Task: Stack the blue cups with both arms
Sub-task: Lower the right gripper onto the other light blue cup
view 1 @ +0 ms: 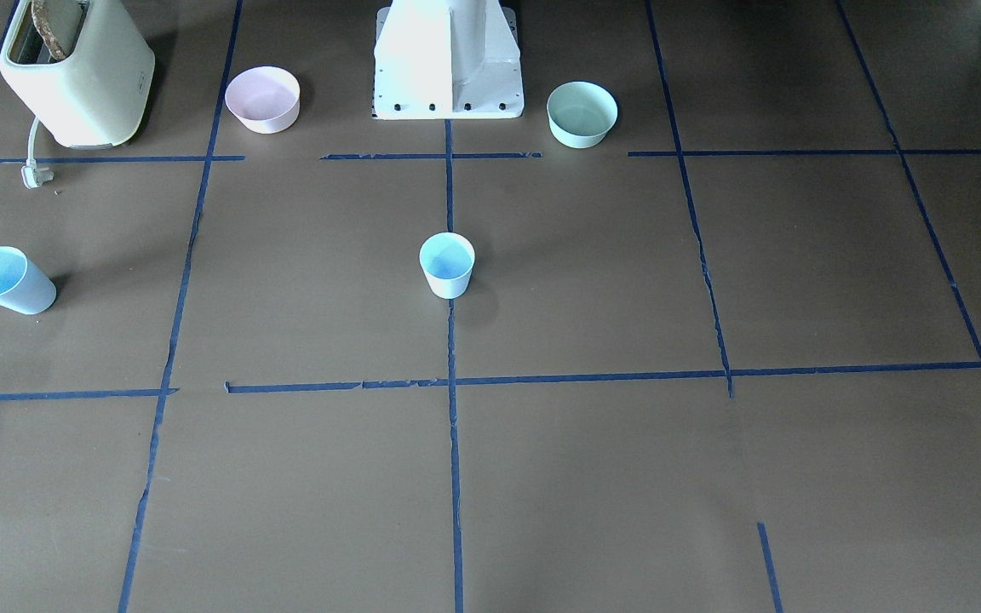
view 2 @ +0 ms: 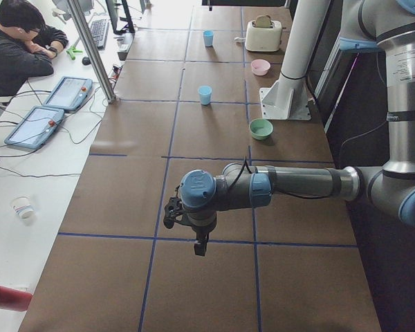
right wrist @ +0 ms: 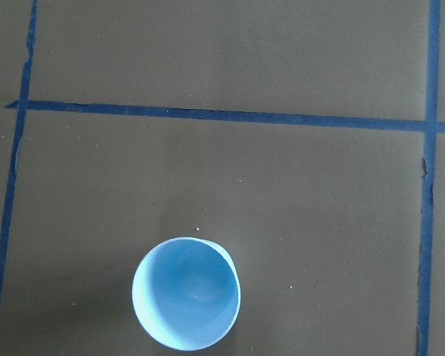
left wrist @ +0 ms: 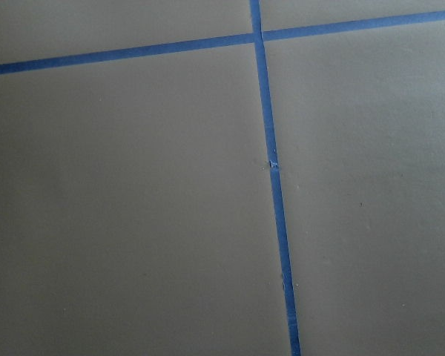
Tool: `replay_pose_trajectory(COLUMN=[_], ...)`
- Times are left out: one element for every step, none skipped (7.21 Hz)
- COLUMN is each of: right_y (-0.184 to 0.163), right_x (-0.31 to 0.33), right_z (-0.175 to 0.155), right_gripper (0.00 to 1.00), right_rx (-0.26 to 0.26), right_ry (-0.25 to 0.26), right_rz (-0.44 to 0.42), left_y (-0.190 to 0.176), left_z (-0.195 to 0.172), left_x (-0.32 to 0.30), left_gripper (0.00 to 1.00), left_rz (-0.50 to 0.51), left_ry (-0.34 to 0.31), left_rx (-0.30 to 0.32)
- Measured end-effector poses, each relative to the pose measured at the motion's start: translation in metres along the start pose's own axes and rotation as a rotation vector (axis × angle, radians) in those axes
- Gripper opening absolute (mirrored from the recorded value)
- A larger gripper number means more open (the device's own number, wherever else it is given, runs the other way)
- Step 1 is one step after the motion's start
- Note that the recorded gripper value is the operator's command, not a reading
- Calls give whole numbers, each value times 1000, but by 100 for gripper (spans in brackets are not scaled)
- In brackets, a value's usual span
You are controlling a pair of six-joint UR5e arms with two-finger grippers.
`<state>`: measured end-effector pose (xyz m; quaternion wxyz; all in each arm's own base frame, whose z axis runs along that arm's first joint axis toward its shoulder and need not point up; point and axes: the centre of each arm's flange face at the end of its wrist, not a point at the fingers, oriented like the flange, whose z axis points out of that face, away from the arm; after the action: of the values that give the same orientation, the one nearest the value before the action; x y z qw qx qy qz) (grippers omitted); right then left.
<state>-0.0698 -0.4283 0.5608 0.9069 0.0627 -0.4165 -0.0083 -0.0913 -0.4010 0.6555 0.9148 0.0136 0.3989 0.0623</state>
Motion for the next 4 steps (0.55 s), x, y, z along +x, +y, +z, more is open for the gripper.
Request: replay_pose_trajectory(right_y=[1,1,2,0], right_x=[0,4,6,7], right_z=[20,35,46,57], right_gripper=[100,100,100,100], right_rx=[5,3,-5,-19], right_ry=[7,12,16,19], right_rz=[3,2,0,-2], left_y=[0,1,2,2], left_z=[0,0,0,-1], left_x=[0,0,0,1], left_gripper=[100,100,100,100], left_rz=[0,0,1,2], left_ry=[1,1,1,1], left_rx=[0,1,1,2])
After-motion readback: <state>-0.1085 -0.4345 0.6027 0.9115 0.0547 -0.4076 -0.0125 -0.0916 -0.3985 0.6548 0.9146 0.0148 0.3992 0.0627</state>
